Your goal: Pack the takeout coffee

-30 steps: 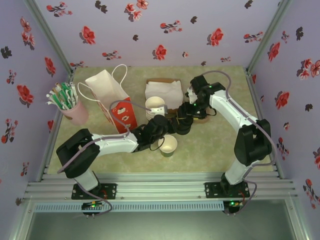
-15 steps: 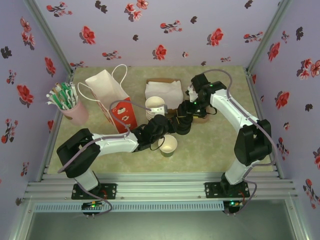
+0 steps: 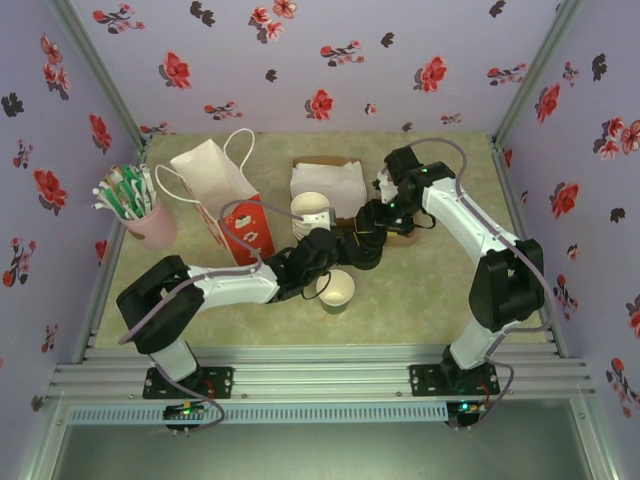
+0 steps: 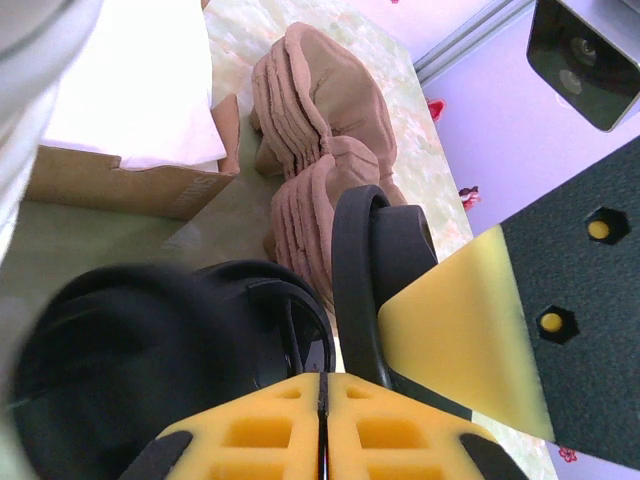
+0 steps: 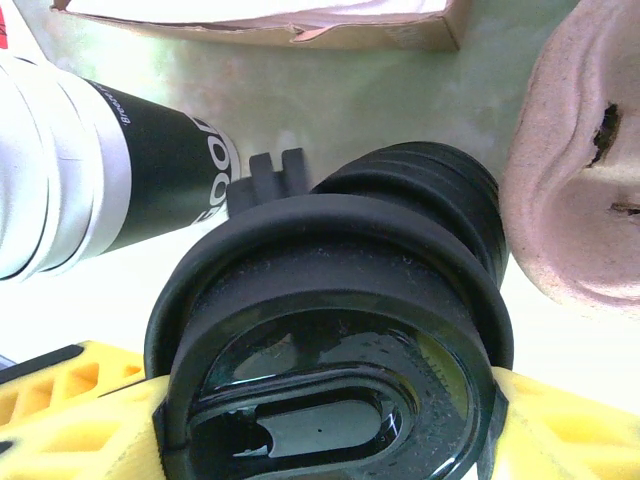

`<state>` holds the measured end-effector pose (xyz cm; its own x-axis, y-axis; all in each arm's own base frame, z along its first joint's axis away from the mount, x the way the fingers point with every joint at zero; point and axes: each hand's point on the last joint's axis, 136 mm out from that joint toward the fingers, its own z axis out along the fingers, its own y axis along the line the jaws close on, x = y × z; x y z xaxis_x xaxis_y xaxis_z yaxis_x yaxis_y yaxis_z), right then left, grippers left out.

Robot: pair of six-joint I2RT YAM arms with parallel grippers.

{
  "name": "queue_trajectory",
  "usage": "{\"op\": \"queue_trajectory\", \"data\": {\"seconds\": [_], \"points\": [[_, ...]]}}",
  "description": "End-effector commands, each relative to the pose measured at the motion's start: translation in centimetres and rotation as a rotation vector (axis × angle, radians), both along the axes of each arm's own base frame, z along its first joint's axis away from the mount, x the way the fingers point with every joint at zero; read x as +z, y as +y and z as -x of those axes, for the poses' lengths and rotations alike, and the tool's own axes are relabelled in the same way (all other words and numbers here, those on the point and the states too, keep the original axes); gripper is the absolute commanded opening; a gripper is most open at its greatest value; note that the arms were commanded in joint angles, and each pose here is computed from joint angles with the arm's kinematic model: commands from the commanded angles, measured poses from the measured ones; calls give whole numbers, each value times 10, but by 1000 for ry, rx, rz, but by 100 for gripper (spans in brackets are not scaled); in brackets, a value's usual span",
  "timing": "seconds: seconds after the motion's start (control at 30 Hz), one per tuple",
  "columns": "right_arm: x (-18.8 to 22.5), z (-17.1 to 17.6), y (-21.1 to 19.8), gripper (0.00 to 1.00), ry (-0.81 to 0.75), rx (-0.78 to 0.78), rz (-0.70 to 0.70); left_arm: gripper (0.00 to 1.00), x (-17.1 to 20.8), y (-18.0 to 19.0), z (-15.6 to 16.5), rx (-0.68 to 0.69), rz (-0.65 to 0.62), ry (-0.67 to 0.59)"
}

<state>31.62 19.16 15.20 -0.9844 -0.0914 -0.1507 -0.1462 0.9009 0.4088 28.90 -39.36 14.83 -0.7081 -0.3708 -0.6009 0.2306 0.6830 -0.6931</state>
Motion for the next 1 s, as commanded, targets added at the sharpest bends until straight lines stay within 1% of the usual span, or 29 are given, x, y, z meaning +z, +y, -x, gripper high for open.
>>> {"op": "queue_trajectory", "data": {"seconds": [0.0, 0.27, 0.37, 0.47, 0.57, 0.77, 0.87, 0.97], "points": [[-2, -3, -4, 62, -1, -14, 20, 9, -118, 50, 24, 73, -250, 314], [4, -4, -7, 62, -22, -23, 26, 9, -114, 47, 24, 67, -237, 310], [11, -2, -12, 62, -45, -37, 41, 9, -106, 43, 24, 52, -221, 297], [19, 0, -18, 62, -72, -51, 63, 11, -92, 38, 25, 36, -203, 273], [26, 4, -27, 62, -99, -64, 92, 16, -73, 31, 27, 13, -186, 246], [36, 15, -40, 62, -136, -91, 123, 29, -33, 20, 35, -33, -149, 189], [43, 24, -43, 62, -152, -97, 114, 38, -13, 17, 40, -53, -129, 162], [50, 35, -41, 62, -165, -82, 79, 50, 9, 15, 47, -75, -110, 129]]}}
